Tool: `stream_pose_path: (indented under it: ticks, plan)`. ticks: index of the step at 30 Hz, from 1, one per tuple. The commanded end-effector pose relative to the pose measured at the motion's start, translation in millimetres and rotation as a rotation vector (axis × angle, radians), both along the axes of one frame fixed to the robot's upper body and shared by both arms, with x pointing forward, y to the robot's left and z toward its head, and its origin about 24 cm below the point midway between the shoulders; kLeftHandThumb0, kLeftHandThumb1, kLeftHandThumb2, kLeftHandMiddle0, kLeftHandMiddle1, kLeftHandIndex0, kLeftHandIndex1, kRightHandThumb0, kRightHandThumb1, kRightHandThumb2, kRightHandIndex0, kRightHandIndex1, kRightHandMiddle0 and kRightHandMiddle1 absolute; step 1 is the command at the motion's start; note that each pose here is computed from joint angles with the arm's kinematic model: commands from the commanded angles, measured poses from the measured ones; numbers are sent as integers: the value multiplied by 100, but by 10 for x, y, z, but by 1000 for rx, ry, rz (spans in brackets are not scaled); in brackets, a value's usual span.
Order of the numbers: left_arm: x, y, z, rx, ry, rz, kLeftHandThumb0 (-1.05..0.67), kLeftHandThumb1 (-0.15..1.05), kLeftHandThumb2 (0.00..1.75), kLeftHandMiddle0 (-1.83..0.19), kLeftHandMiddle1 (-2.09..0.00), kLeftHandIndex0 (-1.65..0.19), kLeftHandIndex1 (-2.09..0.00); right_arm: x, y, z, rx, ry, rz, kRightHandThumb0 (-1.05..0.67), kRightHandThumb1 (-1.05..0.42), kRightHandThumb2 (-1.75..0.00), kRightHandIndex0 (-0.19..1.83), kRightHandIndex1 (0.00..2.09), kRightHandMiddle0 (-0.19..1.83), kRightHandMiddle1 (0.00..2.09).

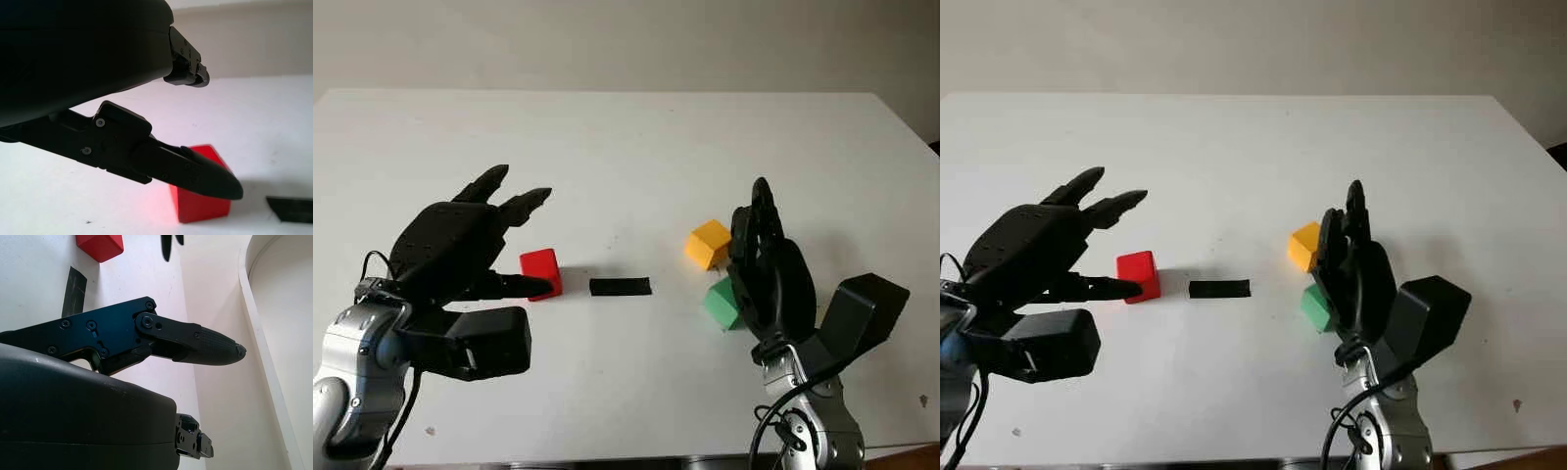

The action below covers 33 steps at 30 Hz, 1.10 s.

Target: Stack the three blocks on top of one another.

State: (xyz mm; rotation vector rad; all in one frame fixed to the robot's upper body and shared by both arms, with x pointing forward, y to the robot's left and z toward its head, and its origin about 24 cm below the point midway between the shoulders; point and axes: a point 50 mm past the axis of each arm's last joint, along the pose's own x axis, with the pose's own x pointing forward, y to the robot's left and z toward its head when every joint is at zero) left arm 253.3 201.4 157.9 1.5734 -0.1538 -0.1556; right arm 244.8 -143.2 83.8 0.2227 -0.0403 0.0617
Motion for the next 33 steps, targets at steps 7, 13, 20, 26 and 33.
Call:
stream_pose_path:
  ticks: [7, 13, 20, 26, 33]
  plan:
    - [70, -33, -57, 49, 13, 36, -91, 105, 13, 5, -5, -26, -5, -14, -5, 20, -5, -13, -5, -68, -105, -65, -19, 0, -19, 0]
    - [109, -62, -118, 96, 28, 72, -89, 105, 17, 4, -6, -25, -5, -6, -8, 18, -11, -14, -3, -68, -105, -65, -19, 0, -19, 0]
    - [129, -90, -204, 42, 50, 76, -88, 105, 17, 1, -6, -28, -6, -2, -11, 21, -20, -15, -3, -69, -105, -65, -19, 0, -19, 0]
    - [131, -98, -239, 41, 50, 72, -88, 105, 19, -3, -7, -36, -11, 2, -21, 24, -15, -18, -2, -68, -105, -64, -19, 0, -19, 0]
    - [129, -95, -254, 49, 54, 79, -77, 105, 18, -10, -7, -47, -22, 1, -18, 33, -17, -17, -3, -68, -105, -64, -19, 0, -19, 0]
